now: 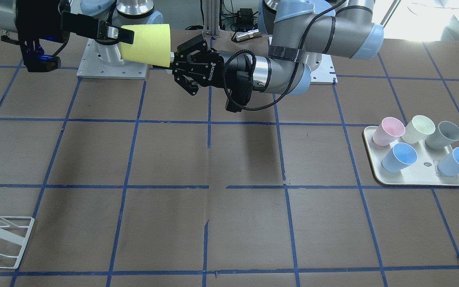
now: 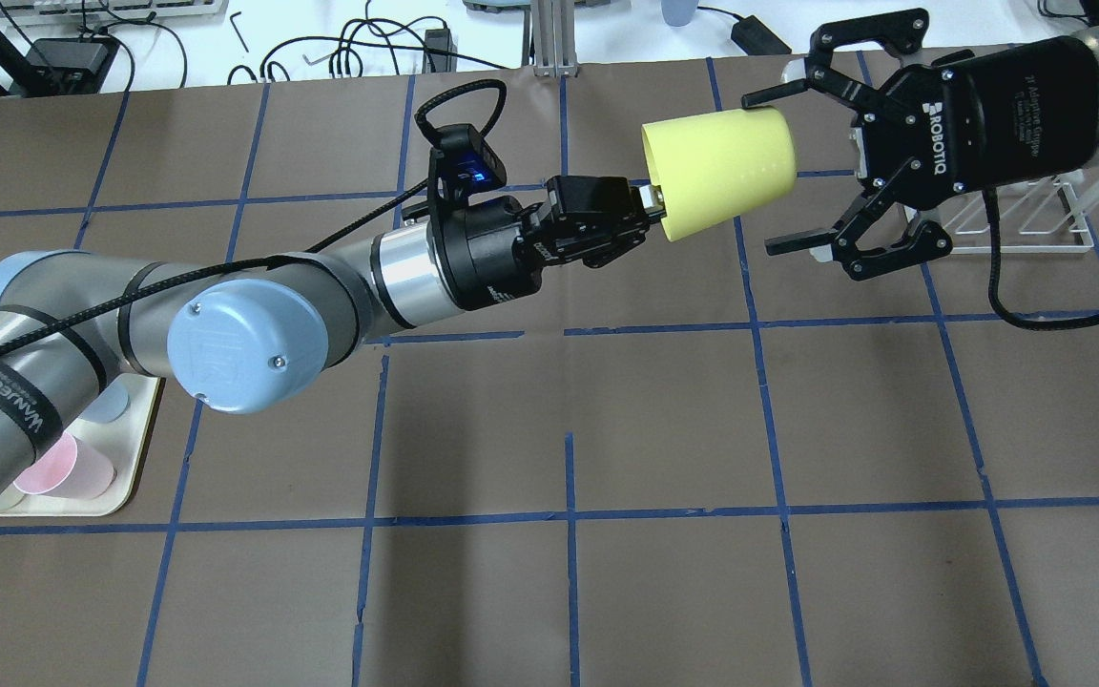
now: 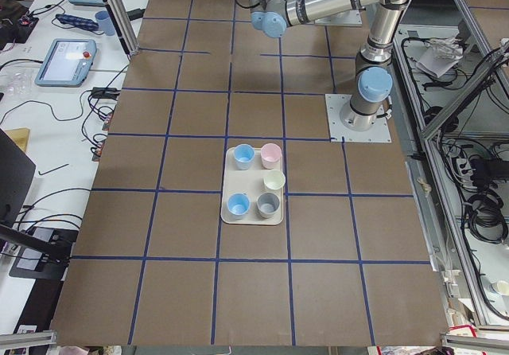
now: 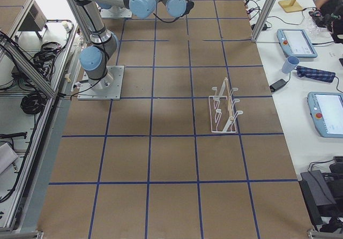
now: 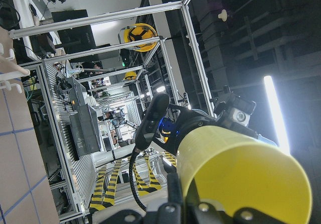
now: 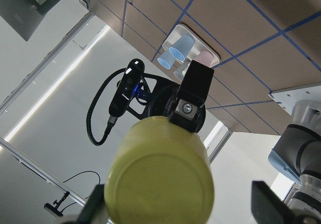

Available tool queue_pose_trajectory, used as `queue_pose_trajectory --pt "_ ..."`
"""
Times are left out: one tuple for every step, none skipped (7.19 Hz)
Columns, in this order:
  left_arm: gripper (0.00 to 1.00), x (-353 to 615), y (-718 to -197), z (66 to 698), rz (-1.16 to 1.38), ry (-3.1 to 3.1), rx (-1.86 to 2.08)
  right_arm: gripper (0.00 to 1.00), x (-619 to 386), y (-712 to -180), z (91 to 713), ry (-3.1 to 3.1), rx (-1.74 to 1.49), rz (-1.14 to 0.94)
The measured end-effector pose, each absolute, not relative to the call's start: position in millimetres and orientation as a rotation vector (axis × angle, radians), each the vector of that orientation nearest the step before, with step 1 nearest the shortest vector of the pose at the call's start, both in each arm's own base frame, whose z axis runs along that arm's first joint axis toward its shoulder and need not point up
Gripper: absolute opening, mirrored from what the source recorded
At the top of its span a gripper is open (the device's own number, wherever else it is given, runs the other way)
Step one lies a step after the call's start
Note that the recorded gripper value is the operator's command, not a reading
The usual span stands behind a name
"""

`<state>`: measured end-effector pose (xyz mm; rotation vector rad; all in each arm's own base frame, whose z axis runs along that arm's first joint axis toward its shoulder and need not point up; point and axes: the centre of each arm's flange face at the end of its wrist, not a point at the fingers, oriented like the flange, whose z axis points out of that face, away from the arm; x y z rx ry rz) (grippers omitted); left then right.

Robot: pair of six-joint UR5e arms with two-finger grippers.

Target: Transfer IKEA cup to right arm and place on rack

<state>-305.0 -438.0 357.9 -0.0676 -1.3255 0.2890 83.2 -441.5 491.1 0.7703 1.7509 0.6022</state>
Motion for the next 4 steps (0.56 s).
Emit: queue_pose_trajectory --pt "0.0 -305.1 -438.1 357.6 0.288 -1.326 -0.068 0.96 84.8 -441.7 491.5 1.753 0.767 0.602" --pt "0.0 -305.1 -438.1 357.5 0.288 -1.327 -0.068 0.91 85.3 -442.2 492.2 1.754 0.766 0.599" --pt "0.0 -305.1 -438.1 357.4 0.287 -1.327 -0.068 0.92 85.2 -443.3 492.9 1.756 0.766 0.592" --pt "0.0 -305.1 -438.2 357.4 0.288 -1.327 -0.068 0.93 84.6 -445.6 493.8 1.761 0.769 0.582"
